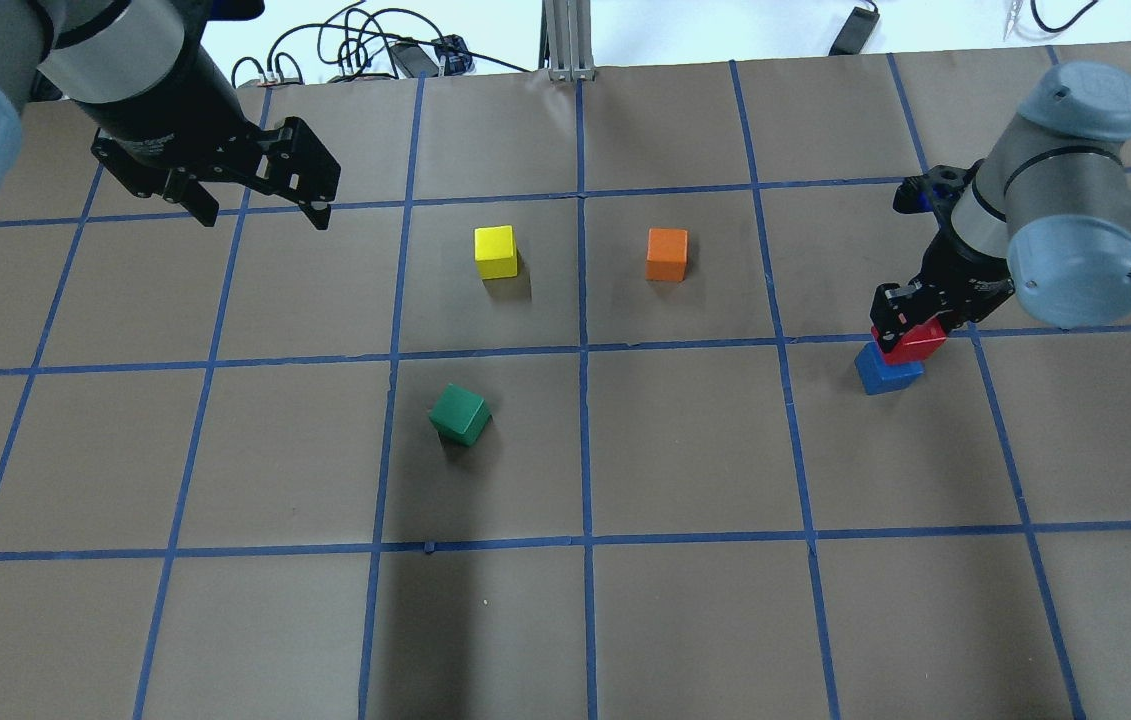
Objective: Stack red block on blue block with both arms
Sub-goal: 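Lower the red cube onto the blue cube and open the right gripper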
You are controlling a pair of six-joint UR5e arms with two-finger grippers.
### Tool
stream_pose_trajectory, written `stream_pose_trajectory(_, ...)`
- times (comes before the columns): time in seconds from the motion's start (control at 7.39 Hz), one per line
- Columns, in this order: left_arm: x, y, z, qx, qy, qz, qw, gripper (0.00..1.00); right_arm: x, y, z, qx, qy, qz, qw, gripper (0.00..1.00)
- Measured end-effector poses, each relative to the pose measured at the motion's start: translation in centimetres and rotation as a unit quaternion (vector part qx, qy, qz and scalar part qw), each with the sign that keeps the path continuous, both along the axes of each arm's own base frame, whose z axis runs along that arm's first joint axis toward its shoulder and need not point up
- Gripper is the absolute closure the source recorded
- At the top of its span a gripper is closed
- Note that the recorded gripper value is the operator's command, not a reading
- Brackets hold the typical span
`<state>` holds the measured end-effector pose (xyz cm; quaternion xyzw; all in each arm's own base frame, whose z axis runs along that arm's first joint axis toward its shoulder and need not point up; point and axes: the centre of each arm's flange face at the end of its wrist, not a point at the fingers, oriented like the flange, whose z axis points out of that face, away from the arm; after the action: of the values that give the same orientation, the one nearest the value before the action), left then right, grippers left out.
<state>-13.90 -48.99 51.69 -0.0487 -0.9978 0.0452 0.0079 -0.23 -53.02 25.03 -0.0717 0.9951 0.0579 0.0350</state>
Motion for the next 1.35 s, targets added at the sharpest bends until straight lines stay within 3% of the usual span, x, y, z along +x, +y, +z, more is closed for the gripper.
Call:
stream_pose_trajectory(0.27,0.0,-0.01,0.05,-0.001,0.0,0.0,1.0,0.0,-0.04,-0.08,-0.38,0.003,-0.001,-0.001,1.0,0.82)
stream_pose_trajectory(0.41,-0.01,-0.01,0.06,-0.001,0.001,0.0,1.0,0.0,-0.07,-0.13,-0.62,0.005,-0.002,-0.001,1.0,0.62)
stream_pose_trajectory(0.54,-0.01,-0.01,0.06,-0.001,0.001,0.0,1.0,0.0,-0.08,-0.14,-0.71,0.006,-0.002,-0.001,1.0,0.3)
stream_pose_trajectory(0.68,-0.02,-0.01,0.06,-0.001,0.001,0.0,1.0,0.0,-0.1,-0.13,-0.71,0.006,-0.001,0.0,1.0,0.15)
stream_pose_trajectory(1.35,-0.02,-0.03,0.01,0.0,0.001,-0.002,1.0,0.0,-0.23,-0.17,-0.11,0.003,0.006,-0.003,1.0,0.0)
